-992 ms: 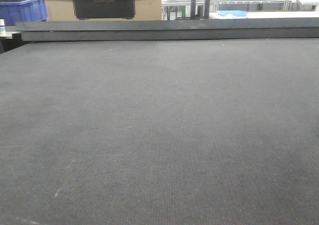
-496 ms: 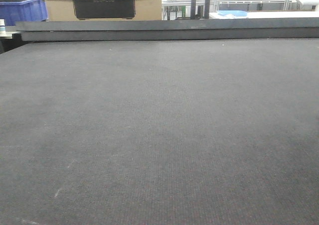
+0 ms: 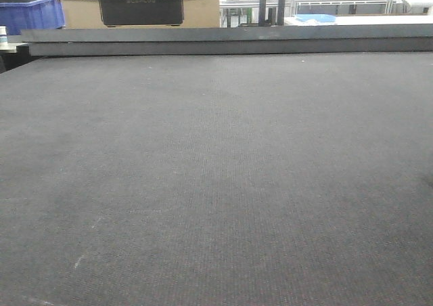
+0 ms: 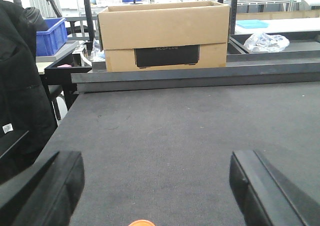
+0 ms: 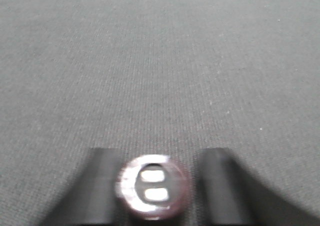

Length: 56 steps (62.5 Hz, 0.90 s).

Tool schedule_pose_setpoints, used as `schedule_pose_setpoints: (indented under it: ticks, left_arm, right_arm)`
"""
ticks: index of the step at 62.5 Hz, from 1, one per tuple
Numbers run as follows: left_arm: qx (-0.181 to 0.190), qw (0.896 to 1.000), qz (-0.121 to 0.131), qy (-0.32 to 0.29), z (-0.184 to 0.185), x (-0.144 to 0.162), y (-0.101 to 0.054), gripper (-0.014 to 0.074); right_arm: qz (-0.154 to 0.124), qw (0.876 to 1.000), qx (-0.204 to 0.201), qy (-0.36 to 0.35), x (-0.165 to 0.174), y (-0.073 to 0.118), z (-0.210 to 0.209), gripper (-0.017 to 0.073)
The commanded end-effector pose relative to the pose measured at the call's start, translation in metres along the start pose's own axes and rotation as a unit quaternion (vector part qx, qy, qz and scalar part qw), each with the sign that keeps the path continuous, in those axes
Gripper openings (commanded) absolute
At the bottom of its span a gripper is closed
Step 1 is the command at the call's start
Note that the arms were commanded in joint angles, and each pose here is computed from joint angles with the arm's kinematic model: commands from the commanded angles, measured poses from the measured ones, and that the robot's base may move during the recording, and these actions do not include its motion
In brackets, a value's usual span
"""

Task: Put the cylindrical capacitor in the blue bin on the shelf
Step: 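Close the left gripper around the orange '468' capacitor on the table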

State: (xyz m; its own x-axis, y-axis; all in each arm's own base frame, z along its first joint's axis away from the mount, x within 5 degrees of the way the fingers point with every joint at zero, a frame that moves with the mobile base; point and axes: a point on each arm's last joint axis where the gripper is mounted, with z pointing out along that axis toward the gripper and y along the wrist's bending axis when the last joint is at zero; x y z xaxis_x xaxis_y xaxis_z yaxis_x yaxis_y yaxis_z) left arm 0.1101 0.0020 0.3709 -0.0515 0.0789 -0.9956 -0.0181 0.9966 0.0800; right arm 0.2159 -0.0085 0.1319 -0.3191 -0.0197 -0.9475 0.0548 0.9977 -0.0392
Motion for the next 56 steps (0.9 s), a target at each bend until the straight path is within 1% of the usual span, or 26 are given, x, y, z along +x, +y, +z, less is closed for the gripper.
schedule_pose_setpoints:
  ticks: [1, 2, 4, 7, 14, 23, 26, 29, 33, 37, 38, 39, 44, 45, 53, 56]
  left_arm:
    - [0.004, 1.000, -0.005, -0.006, 0.000, -0.002, -0.001, 0.0498]
    - [0.004, 1.000, -0.005, -0.005, 0.000, -0.002, -0.001, 0.0498]
    - [0.004, 1.000, -0.005, -0.004, 0.000, -0.002, -0.001, 0.0498]
    - [0.004, 1.000, -0.005, -0.002, 0.000, -0.002, -0.001, 0.0498]
    - [0.004, 1.000, -0.005, 0.002, 0.000, -0.001, -0.001, 0.0498]
    - [0.004, 1.000, -0.005, 0.002, 0.000, -0.001, -0.001, 0.0498]
    - [0.004, 1.000, -0.005, 0.002, 0.000, -0.001, -0.001, 0.0498]
    - [0.004, 1.000, -0.005, 0.002, 0.000, -0.001, -0.001, 0.0498]
    - [0.004, 1.000, -0.005, 0.002, 0.000, -0.001, -0.001, 0.0498]
    - [0.004, 1.000, -0.005, 0.002, 0.000, -0.001, -0.001, 0.0498]
    - [0.004, 1.000, -0.005, 0.002, 0.000, -0.001, -0.001, 0.0498]
    - [0.004, 1.000, -0.005, 0.002, 0.000, -0.001, -0.001, 0.0498]
    - [0.004, 1.000, -0.005, 0.002, 0.000, -0.001, -0.001, 0.0498]
    - [0.004, 1.000, -0.005, 0.002, 0.000, -0.001, -0.001, 0.0498]
    - [0.005, 1.000, -0.008, 0.002, 0.000, -0.001, -0.001, 0.0498]
    - [0.005, 1.000, -0.011, 0.004, 0.000, 0.000, -0.001, 0.0498]
  right_arm:
    - [-0.002, 1.000, -0.002, 0.010, 0.002, 0.000, 0.001, -0.0038]
    - [-0.002, 1.000, -0.002, 0.011, 0.002, 0.000, 0.001, -0.0050]
    - [-0.002, 1.000, -0.002, 0.011, 0.002, 0.000, 0.001, -0.0110]
    - [-0.002, 1.000, -0.002, 0.010, 0.002, 0.000, 0.001, -0.0171]
    - [-0.001, 1.000, 0.000, -0.021, -0.006, -0.001, 0.000, -0.0160]
    - [0.001, 0.998, 0.001, -0.066, -0.025, -0.002, -0.009, -0.0160]
    - [0.002, 0.997, 0.001, -0.075, -0.033, -0.002, -0.013, -0.0160]
    - [0.003, 0.998, -0.001, -0.066, -0.040, -0.002, -0.015, -0.0160]
    - [0.004, 0.998, -0.004, -0.060, -0.056, -0.002, -0.017, -0.0160]
    - [0.006, 0.999, -0.008, -0.038, -0.075, -0.002, -0.020, -0.0160]
    - [0.006, 1.000, -0.009, -0.021, -0.078, -0.002, -0.020, -0.0160]
    - [0.007, 1.000, -0.010, -0.027, -0.085, -0.002, -0.021, -0.0160]
    - [0.008, 1.000, -0.016, 0.005, -0.117, -0.002, -0.028, -0.0160]
    - [0.008, 1.000, -0.016, -0.002, -0.125, -0.002, -0.030, -0.0160]
    - [0.008, 1.000, -0.022, 0.005, -0.178, -0.003, -0.048, -0.0160]
    - [0.008, 1.000, -0.024, 0.008, -0.191, -0.004, -0.054, -0.0160]
